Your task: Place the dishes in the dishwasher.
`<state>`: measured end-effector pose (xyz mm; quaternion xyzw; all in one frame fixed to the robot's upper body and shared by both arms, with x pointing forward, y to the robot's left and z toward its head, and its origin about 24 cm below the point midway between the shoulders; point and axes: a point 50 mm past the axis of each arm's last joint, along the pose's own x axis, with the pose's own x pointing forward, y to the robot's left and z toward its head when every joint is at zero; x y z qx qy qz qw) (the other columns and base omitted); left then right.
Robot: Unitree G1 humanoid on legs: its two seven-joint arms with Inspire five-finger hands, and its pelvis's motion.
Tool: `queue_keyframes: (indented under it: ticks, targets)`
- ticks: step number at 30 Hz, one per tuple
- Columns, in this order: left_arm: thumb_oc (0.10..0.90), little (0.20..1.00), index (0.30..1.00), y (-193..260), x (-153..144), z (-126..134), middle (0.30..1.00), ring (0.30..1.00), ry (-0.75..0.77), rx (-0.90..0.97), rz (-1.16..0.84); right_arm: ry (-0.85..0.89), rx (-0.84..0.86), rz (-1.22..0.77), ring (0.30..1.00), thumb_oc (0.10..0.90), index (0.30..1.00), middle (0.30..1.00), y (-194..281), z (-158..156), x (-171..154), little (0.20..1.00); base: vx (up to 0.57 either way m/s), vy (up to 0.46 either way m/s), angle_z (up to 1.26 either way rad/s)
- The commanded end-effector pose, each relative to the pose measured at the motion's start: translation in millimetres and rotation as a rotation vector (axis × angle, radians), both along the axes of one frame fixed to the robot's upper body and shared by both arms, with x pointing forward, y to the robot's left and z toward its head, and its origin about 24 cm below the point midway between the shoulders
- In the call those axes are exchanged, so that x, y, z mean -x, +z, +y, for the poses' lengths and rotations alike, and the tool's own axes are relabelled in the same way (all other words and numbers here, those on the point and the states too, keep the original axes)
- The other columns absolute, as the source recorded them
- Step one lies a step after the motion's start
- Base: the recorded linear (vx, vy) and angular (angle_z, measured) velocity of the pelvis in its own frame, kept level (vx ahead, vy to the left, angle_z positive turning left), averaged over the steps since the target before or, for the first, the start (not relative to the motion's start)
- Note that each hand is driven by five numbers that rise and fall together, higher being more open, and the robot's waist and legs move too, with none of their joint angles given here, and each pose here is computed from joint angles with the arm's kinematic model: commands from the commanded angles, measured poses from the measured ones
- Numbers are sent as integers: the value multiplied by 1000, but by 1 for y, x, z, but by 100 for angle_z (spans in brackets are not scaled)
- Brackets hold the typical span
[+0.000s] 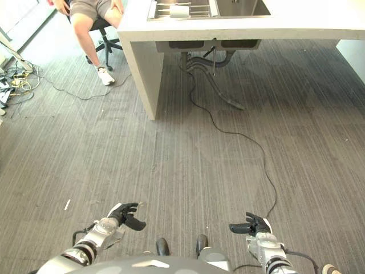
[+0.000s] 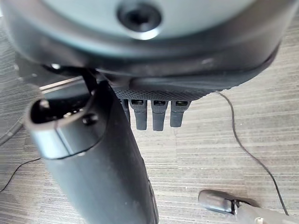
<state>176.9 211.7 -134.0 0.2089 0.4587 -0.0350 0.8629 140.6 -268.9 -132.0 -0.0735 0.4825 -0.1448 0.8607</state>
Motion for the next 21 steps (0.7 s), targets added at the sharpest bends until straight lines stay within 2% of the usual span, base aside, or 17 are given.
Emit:
queue_keyframes:
  ticks: [1, 8, 16, 21]
  targets:
    - [800, 900, 900, 13, -28, 2, 900, 900, -53, -45, -75, -15, 6, -95, 900, 800, 900, 900, 10, -6, -18, 900, 0, 0, 0]
    - [800, 900, 900, 12, -28, -2, 900, 900, -65, -55, -69, -7, 7, -59, 900, 800, 900, 900, 5, -2, -13, 900, 0, 0, 0]
    - [800, 900, 900, 8, -21, -2, 900, 900, 49, -9, -56, 27, 24, -29, 900, 800, 900, 900, 1, 10, -18, 900, -45, -18, -3]
    - [800, 900, 900, 2, -12, -1, 900, 900, 59, -13, -15, 46, 36, 5, 900, 800, 900, 900, -1, 11, -16, 900, 59, -65, -17]
